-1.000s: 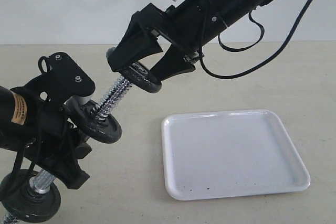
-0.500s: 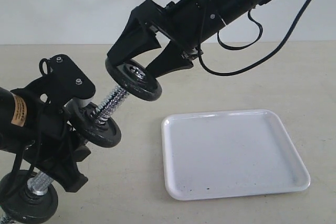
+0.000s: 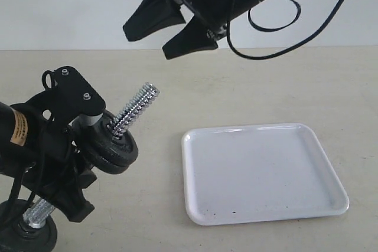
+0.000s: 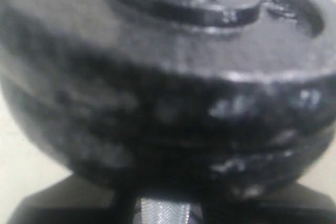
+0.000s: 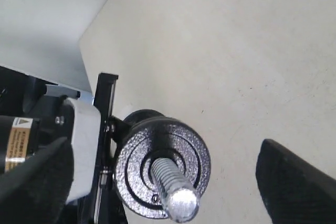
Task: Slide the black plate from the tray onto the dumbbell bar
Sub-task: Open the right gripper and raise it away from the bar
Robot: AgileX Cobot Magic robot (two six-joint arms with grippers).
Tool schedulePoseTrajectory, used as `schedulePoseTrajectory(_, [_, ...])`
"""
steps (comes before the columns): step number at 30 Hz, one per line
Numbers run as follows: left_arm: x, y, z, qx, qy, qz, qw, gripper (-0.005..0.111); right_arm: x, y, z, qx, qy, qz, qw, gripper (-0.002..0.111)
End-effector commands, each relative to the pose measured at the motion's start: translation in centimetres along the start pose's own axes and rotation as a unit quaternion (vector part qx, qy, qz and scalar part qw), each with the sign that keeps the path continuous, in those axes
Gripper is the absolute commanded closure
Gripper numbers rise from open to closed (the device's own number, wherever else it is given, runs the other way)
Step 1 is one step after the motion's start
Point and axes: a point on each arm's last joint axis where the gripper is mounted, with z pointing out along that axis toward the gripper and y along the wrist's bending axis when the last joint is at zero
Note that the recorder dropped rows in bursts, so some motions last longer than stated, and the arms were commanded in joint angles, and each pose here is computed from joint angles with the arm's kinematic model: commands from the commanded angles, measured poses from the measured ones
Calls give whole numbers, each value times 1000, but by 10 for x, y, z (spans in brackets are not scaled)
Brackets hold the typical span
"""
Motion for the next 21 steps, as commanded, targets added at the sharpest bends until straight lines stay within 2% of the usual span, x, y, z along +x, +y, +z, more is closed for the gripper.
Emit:
schedulePoseTrajectory(1, [-48,6,-30,-28,-257,12,966,102,-11,7,-16,9,-20,-10,1000,24])
schedulePoseTrajectory(7, [-48,6,-30,-28,-253,12,967,102,-6,0,-18,62,15,-19,998,24])
schedulePoseTrajectory(14, [-48,6,-30,-31,-254,19,966,102,10,-28,-28,223,98,26,969,25])
schedulePoseTrajectory(17, [-49,7,-31,-33,-262,21,964,102,12,-32,-31,248,107,33,962,34])
schedulePoseTrajectory(21, [-50,6,-30,-36,-267,31,963,102,12,-31,-31,246,105,39,963,54])
